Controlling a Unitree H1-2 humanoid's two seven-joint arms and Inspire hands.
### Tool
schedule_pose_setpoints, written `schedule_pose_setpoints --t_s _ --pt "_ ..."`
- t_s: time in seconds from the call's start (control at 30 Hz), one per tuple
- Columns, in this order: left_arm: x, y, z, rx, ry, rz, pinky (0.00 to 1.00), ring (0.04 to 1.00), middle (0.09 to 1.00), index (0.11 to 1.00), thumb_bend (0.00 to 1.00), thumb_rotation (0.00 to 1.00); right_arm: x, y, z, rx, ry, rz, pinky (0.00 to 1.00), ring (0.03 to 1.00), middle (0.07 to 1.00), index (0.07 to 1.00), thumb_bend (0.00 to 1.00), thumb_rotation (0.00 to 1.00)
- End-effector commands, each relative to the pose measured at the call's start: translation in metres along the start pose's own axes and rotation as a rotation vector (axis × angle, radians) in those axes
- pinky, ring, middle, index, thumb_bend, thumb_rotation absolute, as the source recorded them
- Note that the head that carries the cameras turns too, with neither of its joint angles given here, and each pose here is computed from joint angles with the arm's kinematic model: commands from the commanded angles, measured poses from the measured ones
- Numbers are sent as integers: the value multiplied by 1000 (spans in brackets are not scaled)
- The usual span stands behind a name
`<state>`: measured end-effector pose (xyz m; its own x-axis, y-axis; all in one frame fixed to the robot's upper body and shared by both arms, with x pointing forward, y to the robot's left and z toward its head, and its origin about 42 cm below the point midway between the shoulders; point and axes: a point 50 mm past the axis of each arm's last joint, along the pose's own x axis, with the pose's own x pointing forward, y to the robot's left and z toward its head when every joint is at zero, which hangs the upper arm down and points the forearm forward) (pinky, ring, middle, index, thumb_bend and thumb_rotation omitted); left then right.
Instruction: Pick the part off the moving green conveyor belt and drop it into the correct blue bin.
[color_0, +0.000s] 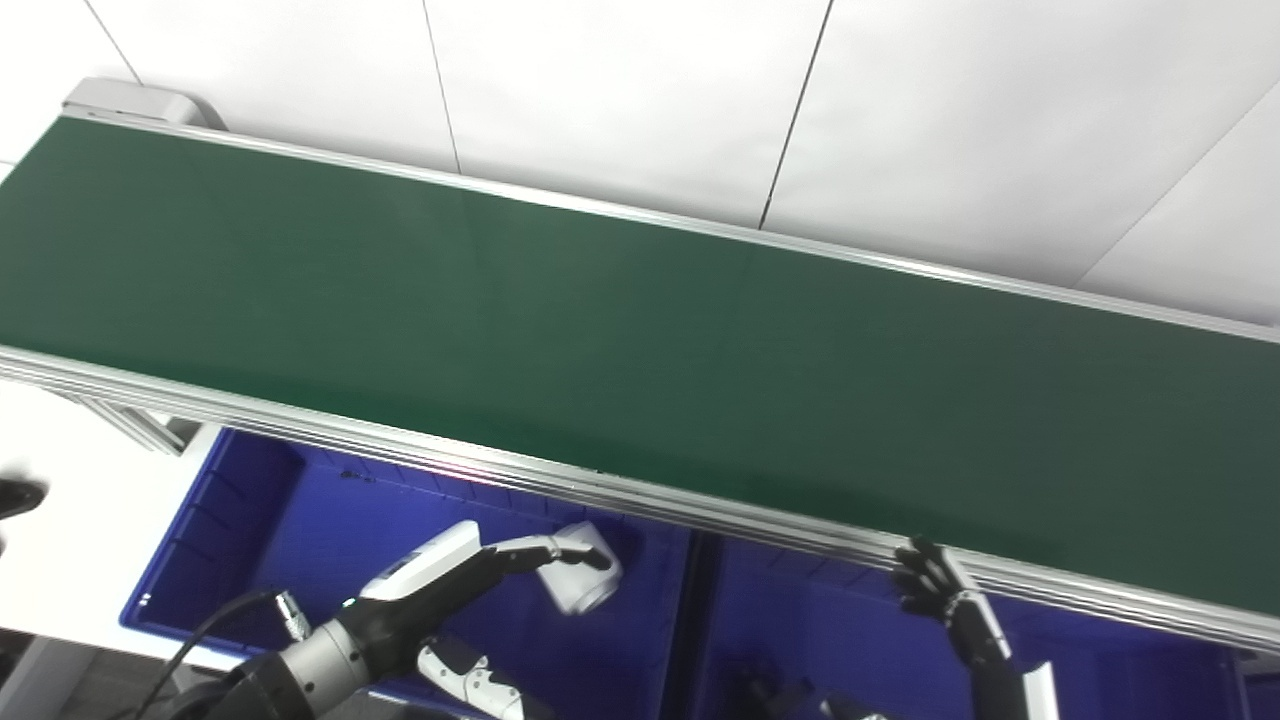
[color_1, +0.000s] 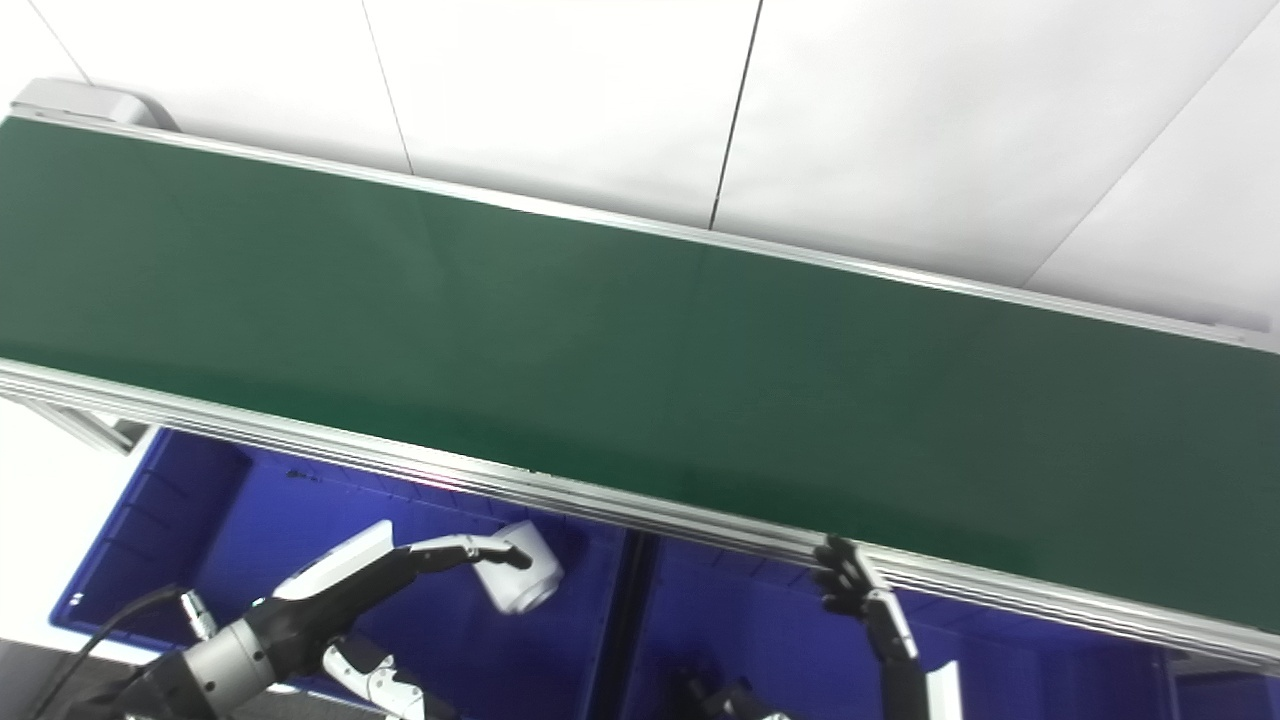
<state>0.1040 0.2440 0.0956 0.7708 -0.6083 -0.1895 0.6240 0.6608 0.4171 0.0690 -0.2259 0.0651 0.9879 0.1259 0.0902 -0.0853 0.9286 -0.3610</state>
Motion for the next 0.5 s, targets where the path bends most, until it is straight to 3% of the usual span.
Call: schedule_pose_setpoints --t_s 0.0,0.23,0.47 --pt "5 1 13 -41 -79 41 791 870 902 847 803 482 0 0 14 29 -62 5 714 776 824 870 851 415" --pt "23 3 13 -91 -149 56 846 909 938 910 837 411 1 10 21 10 -27 26 729 798 854 923 845 424" --pt "32 4 -2 -202 -188 78 883 930 958 935 845 352 0 18 28 -10 13 60 759 842 887 958 835 429"
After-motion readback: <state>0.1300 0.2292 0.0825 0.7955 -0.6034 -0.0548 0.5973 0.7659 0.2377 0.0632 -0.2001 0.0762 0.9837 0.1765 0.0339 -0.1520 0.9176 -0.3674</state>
